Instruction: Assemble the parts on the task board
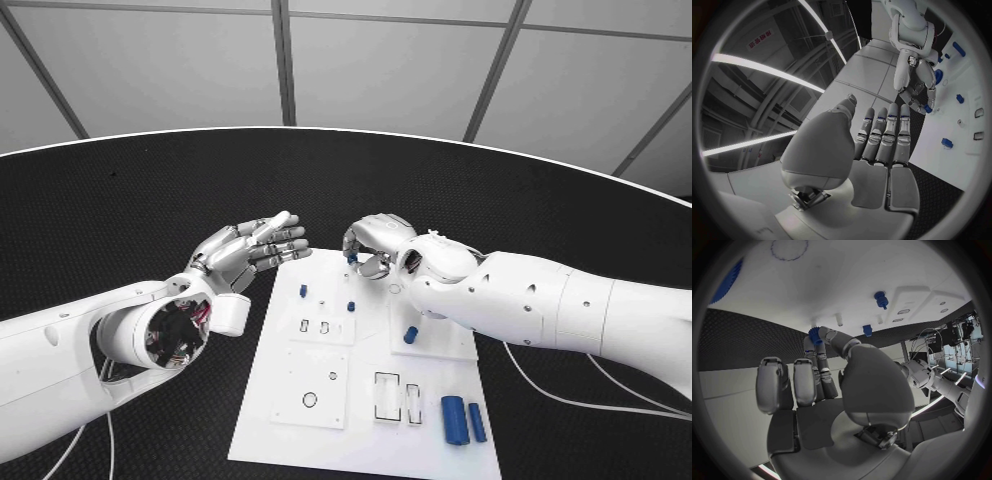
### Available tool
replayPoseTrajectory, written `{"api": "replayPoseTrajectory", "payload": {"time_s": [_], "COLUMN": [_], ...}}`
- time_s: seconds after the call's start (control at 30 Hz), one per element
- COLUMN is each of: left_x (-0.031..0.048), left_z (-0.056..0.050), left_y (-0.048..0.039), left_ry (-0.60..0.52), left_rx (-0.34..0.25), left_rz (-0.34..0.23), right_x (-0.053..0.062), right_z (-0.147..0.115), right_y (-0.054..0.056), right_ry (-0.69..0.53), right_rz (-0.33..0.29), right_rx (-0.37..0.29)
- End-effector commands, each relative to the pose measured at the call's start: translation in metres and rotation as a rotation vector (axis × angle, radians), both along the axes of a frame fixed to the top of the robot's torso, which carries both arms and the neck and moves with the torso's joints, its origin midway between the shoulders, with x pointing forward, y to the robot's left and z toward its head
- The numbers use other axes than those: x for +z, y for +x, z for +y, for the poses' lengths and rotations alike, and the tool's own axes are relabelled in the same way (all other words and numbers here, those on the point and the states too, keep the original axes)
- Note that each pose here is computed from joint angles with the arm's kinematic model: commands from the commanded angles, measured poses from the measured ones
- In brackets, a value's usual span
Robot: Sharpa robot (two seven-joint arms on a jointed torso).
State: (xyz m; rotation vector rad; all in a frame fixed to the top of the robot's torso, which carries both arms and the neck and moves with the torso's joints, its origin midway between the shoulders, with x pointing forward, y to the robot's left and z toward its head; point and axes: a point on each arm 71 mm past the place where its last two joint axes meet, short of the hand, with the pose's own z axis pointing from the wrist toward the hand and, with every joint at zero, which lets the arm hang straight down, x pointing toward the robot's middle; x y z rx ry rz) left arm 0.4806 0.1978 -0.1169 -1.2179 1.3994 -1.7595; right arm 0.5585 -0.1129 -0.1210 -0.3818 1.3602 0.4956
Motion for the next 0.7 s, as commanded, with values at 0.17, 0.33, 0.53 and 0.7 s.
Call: {"api": "replayPoseTrajectory", "payload": {"time_s": [0.17,0.33,0.53,0.7], "left_x": [0.0003,0.0005,0.0006,0.0007], "left_z": [-0.0001,-0.0002,-0.0005,-0.0007], "left_y": [0.0001,0.0001,0.0001,0.0001], "left_ry": [0.000,0.000,0.000,0.000], "left_rx": [-0.001,-0.002,-0.003,-0.004], "left_rz": [0.000,0.000,0.000,0.001], "right_x": [-0.0016,-0.0024,-0.0029,-0.0027], "right_z": [-0.0015,-0.0017,-0.0019,-0.0020], "right_y": [0.0008,0.0014,0.0022,0.0033], "right_ry": [-0.014,-0.022,-0.026,-0.025], "right_rz": [0.016,0.025,0.029,0.026], "right_rx": [-0.006,-0.008,-0.013,-0.017]}}
